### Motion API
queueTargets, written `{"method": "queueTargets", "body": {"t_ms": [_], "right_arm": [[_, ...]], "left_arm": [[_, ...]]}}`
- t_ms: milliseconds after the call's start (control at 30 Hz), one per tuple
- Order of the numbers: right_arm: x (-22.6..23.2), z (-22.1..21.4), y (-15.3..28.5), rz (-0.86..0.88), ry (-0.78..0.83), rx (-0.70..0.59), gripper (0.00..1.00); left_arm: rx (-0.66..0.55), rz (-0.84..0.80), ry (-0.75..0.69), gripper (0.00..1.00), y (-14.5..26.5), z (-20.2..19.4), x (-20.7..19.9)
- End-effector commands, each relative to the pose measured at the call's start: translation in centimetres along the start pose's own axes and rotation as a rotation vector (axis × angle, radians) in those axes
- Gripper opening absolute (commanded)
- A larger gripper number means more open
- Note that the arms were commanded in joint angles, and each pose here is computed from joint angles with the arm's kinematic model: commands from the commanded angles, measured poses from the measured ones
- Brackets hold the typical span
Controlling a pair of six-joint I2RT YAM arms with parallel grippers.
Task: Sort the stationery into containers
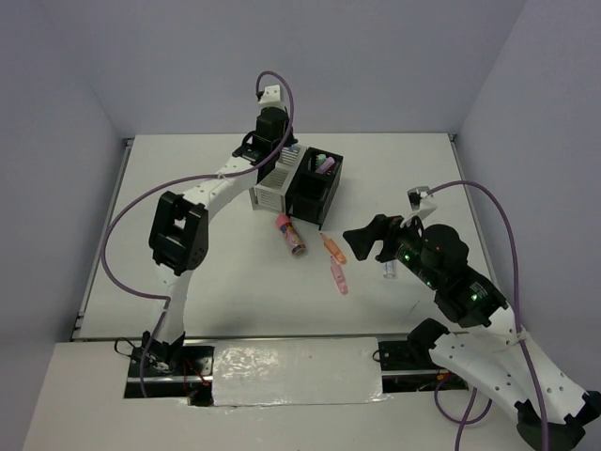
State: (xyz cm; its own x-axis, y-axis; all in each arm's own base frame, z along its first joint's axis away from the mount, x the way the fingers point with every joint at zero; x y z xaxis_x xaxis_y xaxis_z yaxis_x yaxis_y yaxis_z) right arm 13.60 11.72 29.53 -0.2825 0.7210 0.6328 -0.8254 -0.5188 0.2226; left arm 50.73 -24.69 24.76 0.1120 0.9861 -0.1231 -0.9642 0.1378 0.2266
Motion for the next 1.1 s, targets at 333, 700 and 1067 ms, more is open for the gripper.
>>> {"method": "queueTargets", "body": {"t_ms": [333,700,1067], "right_arm": [[-3.6,-3.5,-6.2,-0.253,0.018,0.158,1.0],[-8.4,-8.2,-9.6,-0.545,0.057,0.305,0.88],[-7.9,-14.1,-11.8,-0.572,0.142,0.491,0.67]], "left_arm": [[-0.148,-0.004,0.081,0.99,4.7,7.6,1.1],[-0.077,-0.12,0.163,0.99,24.4,13.9,3.9],[0.175,-0.179,0.151,0.99,33.8,2.0,8.2]]}}
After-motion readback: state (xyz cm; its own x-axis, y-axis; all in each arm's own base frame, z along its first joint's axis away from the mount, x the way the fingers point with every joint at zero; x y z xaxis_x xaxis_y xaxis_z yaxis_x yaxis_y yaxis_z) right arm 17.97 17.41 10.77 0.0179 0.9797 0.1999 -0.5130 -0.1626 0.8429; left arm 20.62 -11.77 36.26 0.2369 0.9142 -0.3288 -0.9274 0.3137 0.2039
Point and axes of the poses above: each gripper's point midway between its finger pads, its own y axis back along the fingers, its own x axis along the line the jaws close on, z = x × y, the point moved 9 cm from there along y, back along the fingers, and after that the axes turned 11 degrees about -y, right-handed, at the moved point
